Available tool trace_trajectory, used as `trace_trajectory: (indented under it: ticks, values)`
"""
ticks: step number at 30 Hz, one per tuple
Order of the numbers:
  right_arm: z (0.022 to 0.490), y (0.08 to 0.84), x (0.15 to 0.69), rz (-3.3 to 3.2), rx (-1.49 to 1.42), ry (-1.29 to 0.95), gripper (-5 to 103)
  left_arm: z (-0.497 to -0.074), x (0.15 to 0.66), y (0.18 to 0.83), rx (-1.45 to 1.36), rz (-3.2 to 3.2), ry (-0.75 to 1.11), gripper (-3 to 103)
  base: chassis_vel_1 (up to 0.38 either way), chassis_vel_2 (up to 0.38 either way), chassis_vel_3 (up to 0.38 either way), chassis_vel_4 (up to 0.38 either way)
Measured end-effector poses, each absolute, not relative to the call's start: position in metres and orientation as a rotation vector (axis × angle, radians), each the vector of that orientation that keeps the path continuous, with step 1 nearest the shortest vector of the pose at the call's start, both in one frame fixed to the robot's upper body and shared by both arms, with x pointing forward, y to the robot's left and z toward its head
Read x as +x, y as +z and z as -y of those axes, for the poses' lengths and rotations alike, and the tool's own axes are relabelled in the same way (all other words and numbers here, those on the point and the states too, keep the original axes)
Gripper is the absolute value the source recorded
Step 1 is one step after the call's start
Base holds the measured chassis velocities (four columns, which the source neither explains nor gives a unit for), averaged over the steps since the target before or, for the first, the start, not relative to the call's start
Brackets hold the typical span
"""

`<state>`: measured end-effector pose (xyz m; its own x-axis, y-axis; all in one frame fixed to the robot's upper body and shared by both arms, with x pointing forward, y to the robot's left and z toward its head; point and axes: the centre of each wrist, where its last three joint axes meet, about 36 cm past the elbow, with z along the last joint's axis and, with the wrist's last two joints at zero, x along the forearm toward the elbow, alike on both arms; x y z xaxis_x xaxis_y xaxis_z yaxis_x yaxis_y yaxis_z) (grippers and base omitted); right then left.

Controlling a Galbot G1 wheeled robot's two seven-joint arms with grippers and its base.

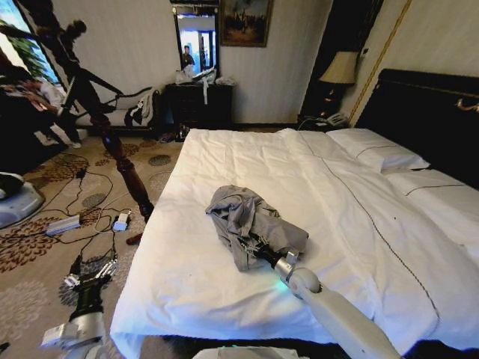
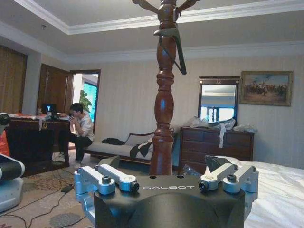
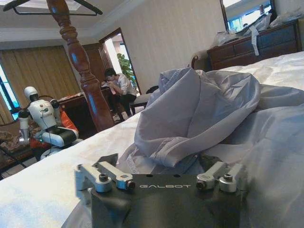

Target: Pick up the clothes from the bed and hang them on the clothes hanger.

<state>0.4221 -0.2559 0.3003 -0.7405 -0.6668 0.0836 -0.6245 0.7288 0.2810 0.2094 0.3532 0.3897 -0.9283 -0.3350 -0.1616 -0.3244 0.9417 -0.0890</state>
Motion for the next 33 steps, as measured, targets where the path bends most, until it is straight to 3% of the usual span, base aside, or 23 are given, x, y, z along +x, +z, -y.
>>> trace_trajectory:
  ticks: [3,6,7,9,10,12,15,20,24,28,30,33]
  values:
    - [0.255,0.299,0.424,2.747,1.042,-0.333,100,-0.354,0.210,0.389,-0.504,-2.921,-0.091,100,0.000,0.000,0.000,0.000]
    - [0.254,0.299,0.425,2.742,1.048,-0.313,100,-0.355,0.210,0.389,-0.507,-2.919,-0.091,100,0.000,0.000,0.000,0.000]
    - [0.254,0.300,0.426,2.740,1.054,-0.302,91,-0.355,0.210,0.389,-0.510,-2.918,-0.092,100,0.000,0.000,0.000,0.000]
    - [0.253,0.300,0.427,2.738,1.058,-0.297,91,-0.355,0.211,0.389,-0.511,-2.918,-0.093,100,0.000,0.000,0.000,0.000]
    - [0.253,0.300,0.427,2.736,1.060,-0.296,80,-0.355,0.211,0.388,-0.512,-2.918,-0.093,100,0.000,0.000,0.000,0.000]
    - [0.250,0.301,0.428,2.733,1.067,-0.300,70,-0.356,0.211,0.387,-0.515,-2.917,-0.094,100,0.000,0.000,0.000,0.000]
    - [0.249,0.302,0.428,2.732,1.071,-0.305,64,-0.356,0.211,0.386,-0.517,-2.918,-0.095,100,0.000,0.000,0.000,0.000]
    - [0.246,0.304,0.427,2.733,1.080,-0.318,42,-0.357,0.212,0.385,-0.519,-2.916,-0.096,100,0.000,0.000,0.000,0.000]
    - [0.245,0.304,0.428,2.734,1.081,-0.326,32,-0.357,0.212,0.385,-0.521,-2.916,-0.097,100,0.000,0.000,0.000,0.000]
    - [0.246,0.306,0.427,2.739,1.086,-0.319,10,-0.358,0.213,0.384,-0.522,-2.915,-0.100,100,0.000,0.000,0.000,0.000]
    - [0.248,0.309,0.427,2.746,1.091,-0.302,10,-0.358,0.213,0.385,-0.523,-2.913,-0.101,100,0.000,0.000,0.000,0.000]
    - [0.257,0.321,0.426,2.765,1.107,-0.271,1,-0.360,0.213,0.384,-0.528,-2.913,-0.101,100,0.000,0.000,0.000,0.000]
